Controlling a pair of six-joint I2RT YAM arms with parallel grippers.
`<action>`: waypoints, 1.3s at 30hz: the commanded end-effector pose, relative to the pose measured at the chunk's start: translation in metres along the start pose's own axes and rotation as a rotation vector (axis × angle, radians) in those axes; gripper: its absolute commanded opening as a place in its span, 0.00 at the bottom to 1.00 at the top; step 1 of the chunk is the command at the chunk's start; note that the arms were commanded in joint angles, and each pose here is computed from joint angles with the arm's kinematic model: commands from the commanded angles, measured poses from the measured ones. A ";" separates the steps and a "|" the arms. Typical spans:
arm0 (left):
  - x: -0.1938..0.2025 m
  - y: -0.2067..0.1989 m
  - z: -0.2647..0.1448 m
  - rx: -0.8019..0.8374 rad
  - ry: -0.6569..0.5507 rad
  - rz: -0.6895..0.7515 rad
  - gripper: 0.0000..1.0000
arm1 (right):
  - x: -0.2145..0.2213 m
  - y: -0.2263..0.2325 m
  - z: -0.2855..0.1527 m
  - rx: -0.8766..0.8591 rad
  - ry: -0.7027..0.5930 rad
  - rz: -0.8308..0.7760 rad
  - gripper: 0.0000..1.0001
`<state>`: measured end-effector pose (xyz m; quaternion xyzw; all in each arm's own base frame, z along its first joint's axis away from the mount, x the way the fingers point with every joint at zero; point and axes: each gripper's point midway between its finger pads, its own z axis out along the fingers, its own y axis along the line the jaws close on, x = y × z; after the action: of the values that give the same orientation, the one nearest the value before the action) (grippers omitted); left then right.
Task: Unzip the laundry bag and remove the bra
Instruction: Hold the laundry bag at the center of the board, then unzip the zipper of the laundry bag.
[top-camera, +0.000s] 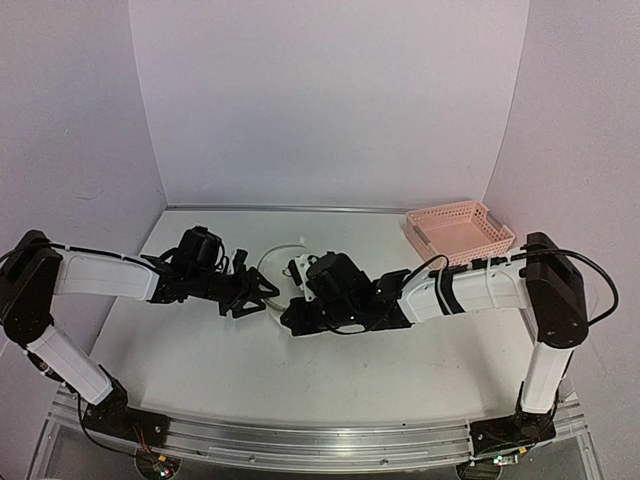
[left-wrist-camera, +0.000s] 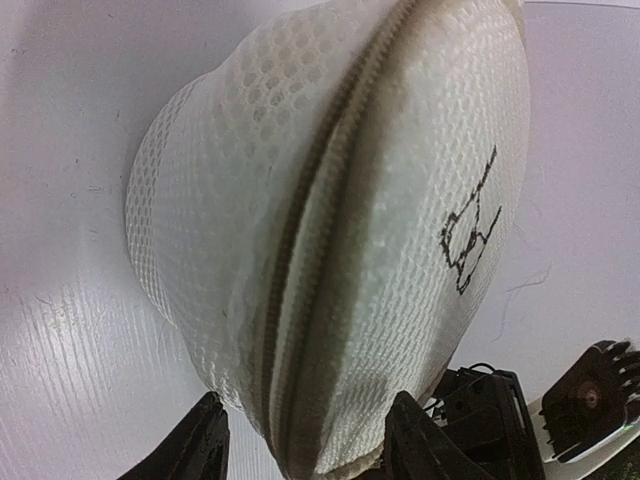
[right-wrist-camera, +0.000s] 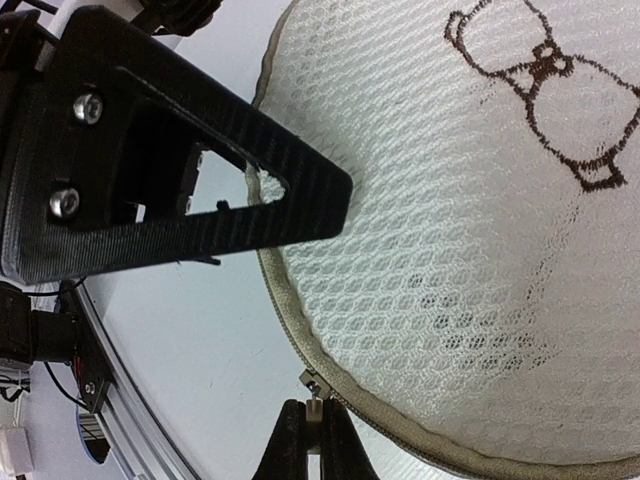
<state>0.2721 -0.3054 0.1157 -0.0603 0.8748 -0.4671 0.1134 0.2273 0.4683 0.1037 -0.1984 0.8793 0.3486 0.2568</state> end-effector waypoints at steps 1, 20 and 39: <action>-0.015 -0.023 0.000 0.054 -0.049 0.044 0.47 | -0.015 0.019 -0.022 -0.062 -0.054 -0.011 0.00; -0.017 -0.049 -0.005 0.118 -0.027 0.105 0.00 | 0.000 0.003 -0.035 -0.043 -0.059 -0.017 0.00; 0.009 -0.074 -0.017 0.201 0.105 0.313 0.00 | 0.014 -0.088 -0.069 0.155 -0.089 -0.081 0.00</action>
<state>0.2601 -0.3266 0.1389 0.0466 0.8557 -0.5042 0.1068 0.2243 0.3739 0.0748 -0.1917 0.8949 0.2916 0.2781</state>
